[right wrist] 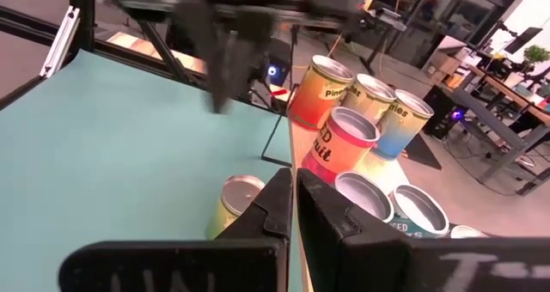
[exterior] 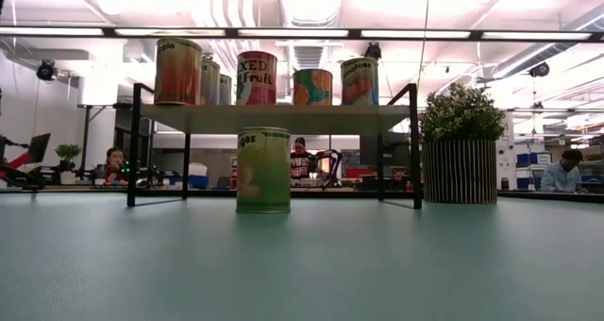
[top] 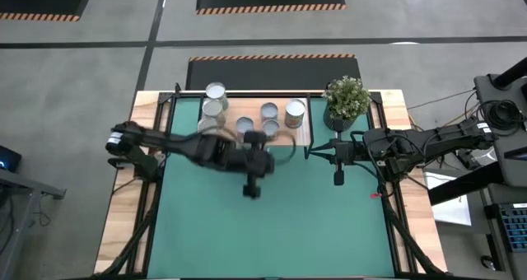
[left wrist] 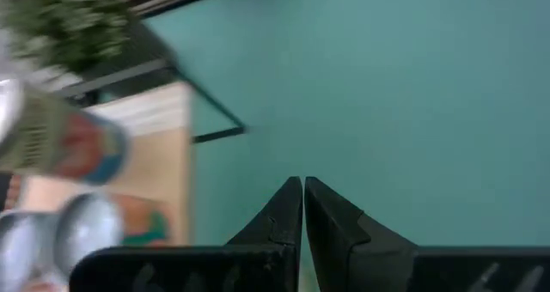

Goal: Pick and place cans onto a shelf
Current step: Put the large canned oranges on the shelf

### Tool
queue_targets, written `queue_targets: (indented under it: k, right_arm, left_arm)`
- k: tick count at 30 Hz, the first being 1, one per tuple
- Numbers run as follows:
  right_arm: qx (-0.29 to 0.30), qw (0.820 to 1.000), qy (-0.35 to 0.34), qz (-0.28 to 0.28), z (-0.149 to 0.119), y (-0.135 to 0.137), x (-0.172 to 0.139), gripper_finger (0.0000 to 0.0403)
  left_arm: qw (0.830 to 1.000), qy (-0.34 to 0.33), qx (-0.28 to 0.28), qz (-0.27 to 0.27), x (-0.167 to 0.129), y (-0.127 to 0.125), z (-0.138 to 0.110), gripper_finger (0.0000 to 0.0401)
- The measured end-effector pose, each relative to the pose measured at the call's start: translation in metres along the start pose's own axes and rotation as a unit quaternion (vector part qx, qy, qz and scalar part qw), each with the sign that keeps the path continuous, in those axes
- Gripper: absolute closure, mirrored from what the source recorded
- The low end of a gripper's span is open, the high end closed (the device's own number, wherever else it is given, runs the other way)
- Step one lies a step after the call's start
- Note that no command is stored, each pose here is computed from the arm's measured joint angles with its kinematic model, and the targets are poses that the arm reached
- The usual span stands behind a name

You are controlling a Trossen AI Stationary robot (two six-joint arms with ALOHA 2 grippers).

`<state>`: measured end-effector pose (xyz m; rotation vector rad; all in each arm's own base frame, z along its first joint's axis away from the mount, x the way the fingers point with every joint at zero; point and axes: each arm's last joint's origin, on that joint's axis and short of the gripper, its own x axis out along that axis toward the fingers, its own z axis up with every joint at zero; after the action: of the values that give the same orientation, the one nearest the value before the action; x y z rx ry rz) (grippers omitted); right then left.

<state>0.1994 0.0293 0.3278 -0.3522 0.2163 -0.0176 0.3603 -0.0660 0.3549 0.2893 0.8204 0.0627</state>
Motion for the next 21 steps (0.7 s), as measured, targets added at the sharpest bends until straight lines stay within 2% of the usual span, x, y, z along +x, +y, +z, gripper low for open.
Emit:
queue_targets:
  k: [5,11,14,18,21]
  right_arm:
    - [0.003,1.000,0.000,0.000,0.000,0.000,0.000,0.0394]
    - [0.027,1.000,-0.001,0.000,0.000,0.000,0.000,0.0394]
    - [0.045,0.999,-0.001,0.000,0.000,0.000,0.000,0.0394]
    - [0.080,0.997,0.002,0.007,0.000,0.003,0.000,0.0394]
    - [0.094,0.995,0.005,0.026,0.001,0.012,0.002,0.0394]
  left_arm:
    - [0.999,0.013,0.036,-0.029,0.001,-0.035,-0.023,0.0401]
    - [0.999,-0.003,-0.018,-0.043,-0.010,-0.046,-0.062,0.0401]
    - [0.998,0.016,-0.040,-0.045,-0.013,-0.048,-0.087,0.0401]
    - [0.995,0.044,-0.074,-0.044,-0.007,-0.051,-0.121,0.0401]
    - [0.994,0.038,-0.091,-0.047,0.005,-0.058,-0.142,0.0401]
